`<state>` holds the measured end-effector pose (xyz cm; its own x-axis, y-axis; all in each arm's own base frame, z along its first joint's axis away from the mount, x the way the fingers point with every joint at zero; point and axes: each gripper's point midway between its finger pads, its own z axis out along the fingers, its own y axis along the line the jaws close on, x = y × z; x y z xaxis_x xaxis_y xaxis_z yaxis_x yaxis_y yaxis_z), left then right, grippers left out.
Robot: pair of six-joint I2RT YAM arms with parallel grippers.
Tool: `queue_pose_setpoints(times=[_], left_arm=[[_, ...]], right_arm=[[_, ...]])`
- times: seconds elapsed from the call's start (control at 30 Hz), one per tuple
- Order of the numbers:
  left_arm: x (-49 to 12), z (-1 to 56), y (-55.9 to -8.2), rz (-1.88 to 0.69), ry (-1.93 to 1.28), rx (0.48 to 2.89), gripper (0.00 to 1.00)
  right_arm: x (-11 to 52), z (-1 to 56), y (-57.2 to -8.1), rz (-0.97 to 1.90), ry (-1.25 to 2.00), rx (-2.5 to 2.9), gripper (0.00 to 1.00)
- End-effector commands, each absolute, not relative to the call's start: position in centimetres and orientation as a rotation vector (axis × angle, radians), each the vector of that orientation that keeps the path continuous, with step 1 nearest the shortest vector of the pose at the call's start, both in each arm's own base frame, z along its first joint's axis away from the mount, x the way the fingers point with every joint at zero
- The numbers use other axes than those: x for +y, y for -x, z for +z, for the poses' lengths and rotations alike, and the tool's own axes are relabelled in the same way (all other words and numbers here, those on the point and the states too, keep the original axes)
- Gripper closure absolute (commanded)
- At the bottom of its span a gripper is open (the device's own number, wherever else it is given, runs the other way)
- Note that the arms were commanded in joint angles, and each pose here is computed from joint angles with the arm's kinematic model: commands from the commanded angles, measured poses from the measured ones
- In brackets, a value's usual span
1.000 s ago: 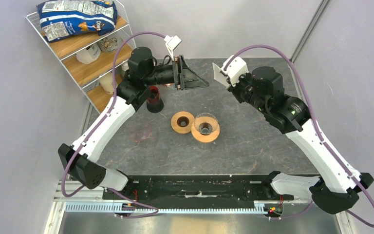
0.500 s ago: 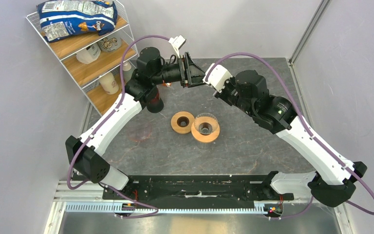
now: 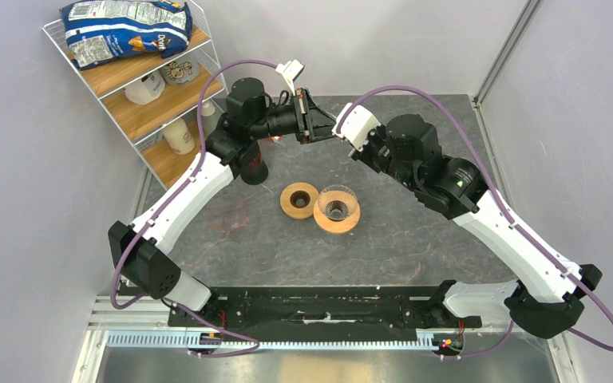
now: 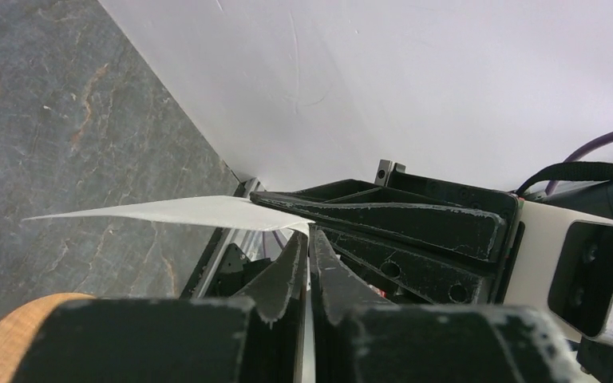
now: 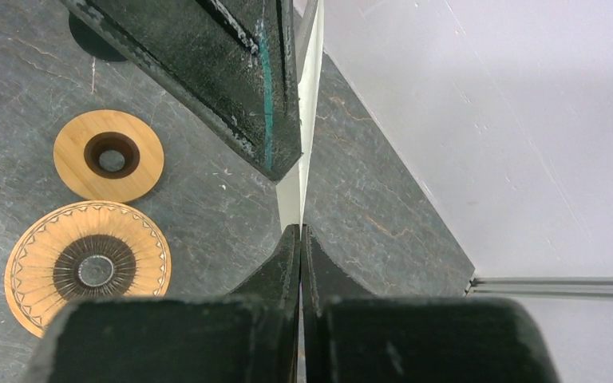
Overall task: Place the coffee filter in the dripper
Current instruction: Adjust the coffee filter.
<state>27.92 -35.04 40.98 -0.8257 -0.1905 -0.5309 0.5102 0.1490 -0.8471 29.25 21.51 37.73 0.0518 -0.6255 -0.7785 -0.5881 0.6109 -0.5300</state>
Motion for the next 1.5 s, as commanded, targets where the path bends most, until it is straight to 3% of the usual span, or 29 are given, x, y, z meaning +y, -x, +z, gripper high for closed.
queue_pose_setpoints(times=[0.0, 1.2, 1.47], left_arm=[[-34.8, 41.9, -27.6, -1.747, -0.318, 1.863, 0.97], [-33.7, 41.5, -28.0, -1.72, -0.318, 1.85, 0.98], [-33.3, 42.6, -25.2, -1.802, -0.474, 1.783, 0.98]], right_arm=[[21.7, 40.3, -28.9, -0.001, 0.979, 1.555, 1.0], [23.6, 40.5, -25.2, 0.271, 1.024, 1.52, 1.0], [22.7, 39.4, -25.5, 0.25, 0.969, 1.6, 1.0]])
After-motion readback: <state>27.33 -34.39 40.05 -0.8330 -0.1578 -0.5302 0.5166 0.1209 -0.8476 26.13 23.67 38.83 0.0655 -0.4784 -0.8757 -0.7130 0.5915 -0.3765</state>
